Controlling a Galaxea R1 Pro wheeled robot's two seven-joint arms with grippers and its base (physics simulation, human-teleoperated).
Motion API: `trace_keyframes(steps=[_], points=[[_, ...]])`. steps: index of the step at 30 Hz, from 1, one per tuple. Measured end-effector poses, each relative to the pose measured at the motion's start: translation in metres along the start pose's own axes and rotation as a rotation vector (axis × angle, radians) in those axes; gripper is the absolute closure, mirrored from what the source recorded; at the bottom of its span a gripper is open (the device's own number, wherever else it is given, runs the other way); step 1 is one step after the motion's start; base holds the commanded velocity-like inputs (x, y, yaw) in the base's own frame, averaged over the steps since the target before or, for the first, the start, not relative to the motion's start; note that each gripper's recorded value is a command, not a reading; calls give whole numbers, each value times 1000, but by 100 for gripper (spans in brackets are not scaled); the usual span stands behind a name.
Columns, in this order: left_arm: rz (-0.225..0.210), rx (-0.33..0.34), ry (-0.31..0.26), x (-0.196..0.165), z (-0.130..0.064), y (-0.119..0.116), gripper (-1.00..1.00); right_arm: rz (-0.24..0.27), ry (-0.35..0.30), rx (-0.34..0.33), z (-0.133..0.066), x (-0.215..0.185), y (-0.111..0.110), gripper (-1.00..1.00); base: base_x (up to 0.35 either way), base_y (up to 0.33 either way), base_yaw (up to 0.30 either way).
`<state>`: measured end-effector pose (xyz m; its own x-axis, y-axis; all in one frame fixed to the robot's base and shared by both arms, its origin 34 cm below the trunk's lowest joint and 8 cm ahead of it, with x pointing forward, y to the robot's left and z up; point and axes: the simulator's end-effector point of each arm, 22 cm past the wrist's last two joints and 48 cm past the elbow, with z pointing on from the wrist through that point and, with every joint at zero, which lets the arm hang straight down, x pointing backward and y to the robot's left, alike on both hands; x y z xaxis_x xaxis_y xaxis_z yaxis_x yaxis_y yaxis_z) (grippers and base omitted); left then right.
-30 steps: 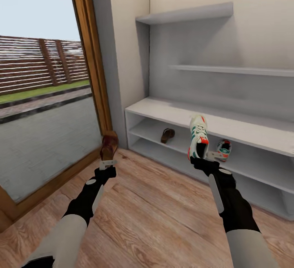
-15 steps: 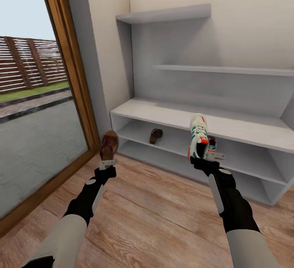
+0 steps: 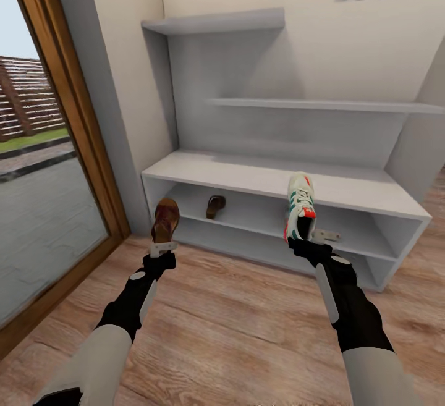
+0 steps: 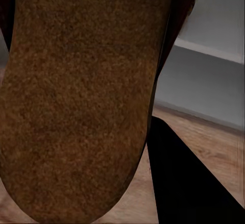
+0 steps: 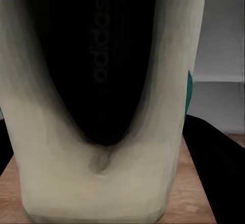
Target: Pick up the two gym shoes and the two sandals from the corridor floor and place them onto the hallstand (shoe rack) in the corridor, making sure they are on the rack and not on the floor. Arrange them so the two gym shoes are next to each other and the two sandals are next to each other.
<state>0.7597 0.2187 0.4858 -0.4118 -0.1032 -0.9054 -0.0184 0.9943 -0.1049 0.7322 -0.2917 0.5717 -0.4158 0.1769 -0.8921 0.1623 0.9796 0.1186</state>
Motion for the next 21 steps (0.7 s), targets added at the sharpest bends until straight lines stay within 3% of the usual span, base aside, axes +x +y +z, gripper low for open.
trace_keyframes(steps=[6,16,21], points=[[1,0,0,0,0,0,100,0,0,0,0,0,0,100,0,155,-264],[0,0,1,0,0,0,100,0,0,0,0,0,0,100,0,26,-220],[0,0,0,0,0,0,100,0,0,0,0,0,0,100,0,218,-110]])
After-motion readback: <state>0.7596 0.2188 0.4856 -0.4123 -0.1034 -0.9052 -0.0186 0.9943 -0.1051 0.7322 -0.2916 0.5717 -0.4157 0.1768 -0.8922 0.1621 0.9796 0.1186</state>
